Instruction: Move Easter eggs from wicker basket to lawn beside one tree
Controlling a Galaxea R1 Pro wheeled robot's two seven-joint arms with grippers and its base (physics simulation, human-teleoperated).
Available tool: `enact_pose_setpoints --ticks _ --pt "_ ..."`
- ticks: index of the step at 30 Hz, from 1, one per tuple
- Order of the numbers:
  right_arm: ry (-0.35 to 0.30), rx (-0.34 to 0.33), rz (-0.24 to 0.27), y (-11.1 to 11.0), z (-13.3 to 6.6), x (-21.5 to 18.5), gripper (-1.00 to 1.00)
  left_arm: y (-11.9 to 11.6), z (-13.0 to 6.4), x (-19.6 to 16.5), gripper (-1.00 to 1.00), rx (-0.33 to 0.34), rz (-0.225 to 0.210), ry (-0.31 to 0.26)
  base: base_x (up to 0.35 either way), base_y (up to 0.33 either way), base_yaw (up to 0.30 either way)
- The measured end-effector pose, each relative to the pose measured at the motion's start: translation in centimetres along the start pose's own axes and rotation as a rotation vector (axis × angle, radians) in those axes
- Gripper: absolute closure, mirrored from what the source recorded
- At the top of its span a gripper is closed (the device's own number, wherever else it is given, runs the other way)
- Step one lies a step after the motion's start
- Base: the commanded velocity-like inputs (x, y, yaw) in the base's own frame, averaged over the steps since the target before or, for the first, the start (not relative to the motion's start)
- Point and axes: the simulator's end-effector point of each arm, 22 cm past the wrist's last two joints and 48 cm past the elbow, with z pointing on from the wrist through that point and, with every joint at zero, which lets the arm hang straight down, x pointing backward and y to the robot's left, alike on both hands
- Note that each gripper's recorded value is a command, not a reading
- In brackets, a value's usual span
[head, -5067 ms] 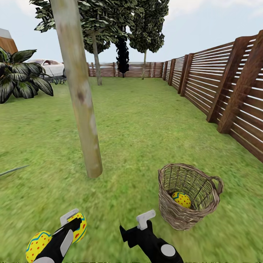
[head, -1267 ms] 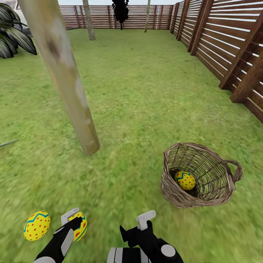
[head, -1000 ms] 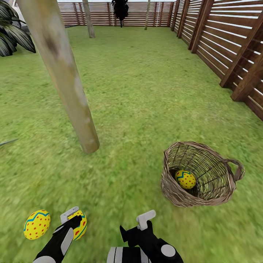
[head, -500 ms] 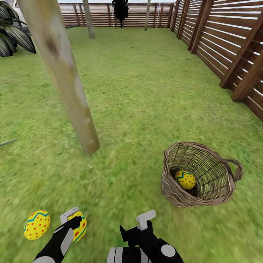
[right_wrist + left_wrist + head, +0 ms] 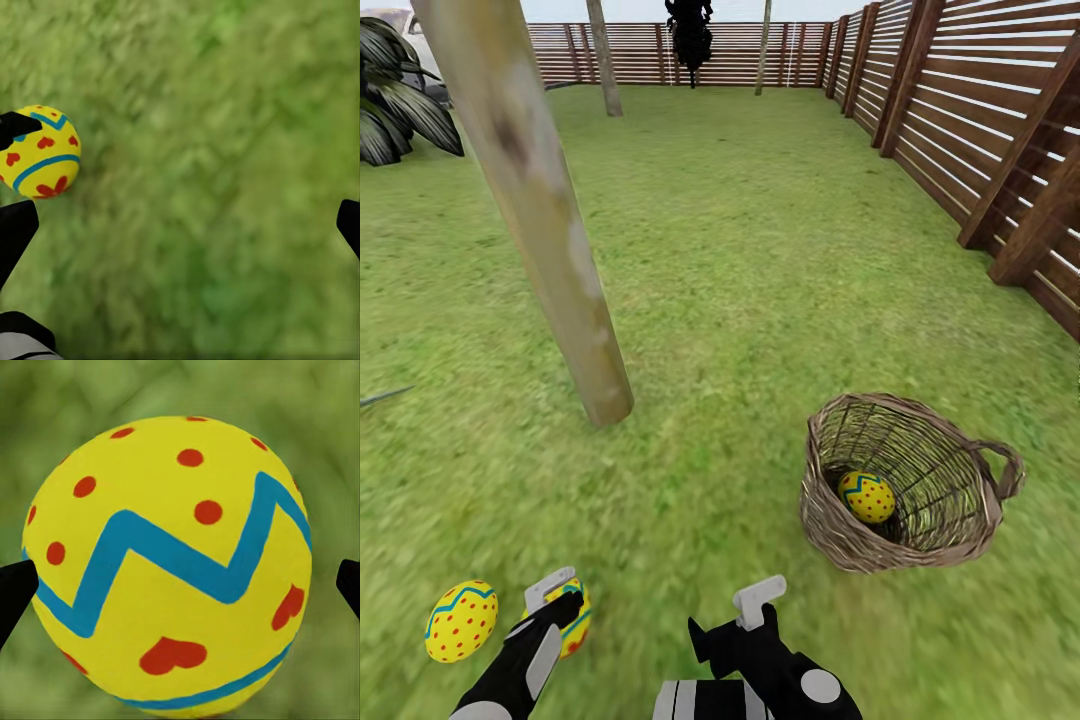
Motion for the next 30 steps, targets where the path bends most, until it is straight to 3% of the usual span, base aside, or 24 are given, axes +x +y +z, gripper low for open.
enact_pose_setpoints --ticks 5,9,19,30 --pt "-0.018 0.003 -0.010 0.1 -0.5 -0.7 -1.00 -0.3 -0.6 -1.2 -1.00 0.001 -0.009 -0.014 0.000 0.000 0.000" --pt "-0.033 0.004 -0.017 0.3 -0.8 -1.3 -1.00 0.5 -1.1 -2.2 -1.00 -0.039 -0.023 -0.031 -0.046 0.000 0.000" --pt "-0.067 0.003 -0.036 0.8 -1.8 -2.7 -1.00 0.1 -2.4 -4.5 -1.00 -0.034 -0.036 -0.076 -0.255 0.000 -0.002" --pt "-0.114 0.008 -0.061 1.3 -3.1 -4.4 -1.00 -0.5 -4.2 -7.6 -1.00 -0.010 -0.055 -0.136 -0.014 0.000 -0.200"
